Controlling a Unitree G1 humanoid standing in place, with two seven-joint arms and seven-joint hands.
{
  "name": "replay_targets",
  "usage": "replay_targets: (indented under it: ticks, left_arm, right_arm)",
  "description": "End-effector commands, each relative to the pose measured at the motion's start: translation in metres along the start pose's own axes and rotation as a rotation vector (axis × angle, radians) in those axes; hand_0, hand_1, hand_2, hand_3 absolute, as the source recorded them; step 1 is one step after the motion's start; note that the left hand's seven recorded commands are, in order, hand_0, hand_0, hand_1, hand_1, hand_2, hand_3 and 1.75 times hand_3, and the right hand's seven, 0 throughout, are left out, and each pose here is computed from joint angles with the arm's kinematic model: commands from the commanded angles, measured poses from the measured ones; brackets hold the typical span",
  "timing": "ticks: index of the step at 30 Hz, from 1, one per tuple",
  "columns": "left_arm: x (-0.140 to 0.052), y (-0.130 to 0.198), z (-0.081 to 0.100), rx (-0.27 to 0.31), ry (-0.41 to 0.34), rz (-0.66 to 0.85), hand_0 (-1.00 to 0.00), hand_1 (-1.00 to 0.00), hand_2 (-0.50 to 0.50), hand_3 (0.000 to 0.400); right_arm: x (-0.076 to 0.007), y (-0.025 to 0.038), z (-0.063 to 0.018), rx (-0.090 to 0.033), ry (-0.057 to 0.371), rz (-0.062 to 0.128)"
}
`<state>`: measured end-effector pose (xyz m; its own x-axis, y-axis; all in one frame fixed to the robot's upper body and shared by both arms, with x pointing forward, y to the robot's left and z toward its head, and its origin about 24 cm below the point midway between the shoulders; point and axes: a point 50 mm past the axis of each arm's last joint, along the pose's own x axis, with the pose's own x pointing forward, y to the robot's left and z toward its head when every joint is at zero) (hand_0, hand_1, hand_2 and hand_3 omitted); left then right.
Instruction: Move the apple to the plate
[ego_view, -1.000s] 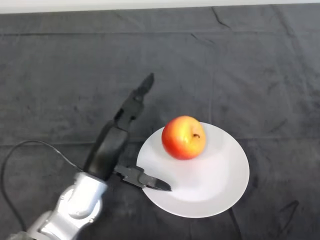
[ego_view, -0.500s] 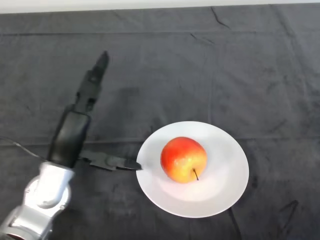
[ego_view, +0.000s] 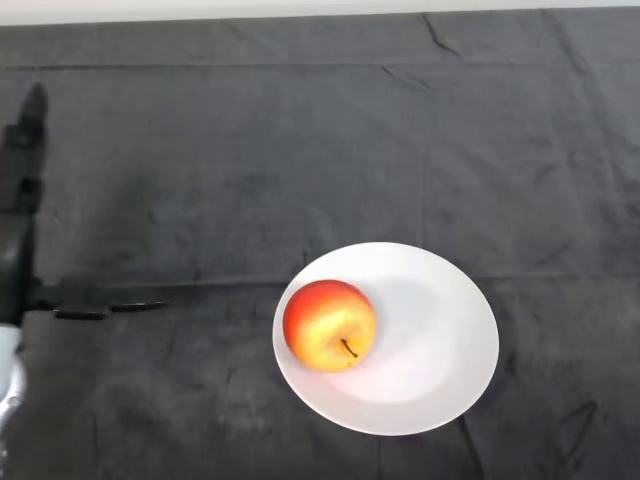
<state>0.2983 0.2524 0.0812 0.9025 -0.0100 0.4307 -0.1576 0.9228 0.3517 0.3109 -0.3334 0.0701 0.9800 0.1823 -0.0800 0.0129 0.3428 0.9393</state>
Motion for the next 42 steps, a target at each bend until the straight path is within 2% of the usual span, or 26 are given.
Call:
replay_targets:
  ticks: [1,10,16,34,42]
  left_arm:
    - [-0.013,0.028,-0.009,0.062,0.049,0.057,0.0,0.0,0.0,0.0]
    - [-0.024,0.07,-0.018,0.149,0.114,0.207,0.0,0.0,0.0,0.0]
    - [-0.032,0.09,-0.021,0.186,0.145,0.291,0.0,0.0,0.0,0.0]
    - [-0.07,0.156,-0.022,0.253,0.226,0.511,0.0,0.0,0.0,0.0]
    - [-0.084,0.175,-0.022,0.268,0.256,0.604,0.0,0.0,0.0,0.0]
  right_arm:
    - [-0.0016,0.0066,0.0098,-0.008,-0.04,0.026]
    - [-0.0016,0.0066,0.0099,-0.008,-0.04,0.026]
    - [-0.0016,0.0066,0.01,-0.007,-0.04,0.027]
    - [-0.0017,0.0067,0.0102,-0.005,-0.039,0.028]
    - [-0.0017,0.0068,0.0102,-0.004,-0.039,0.028]
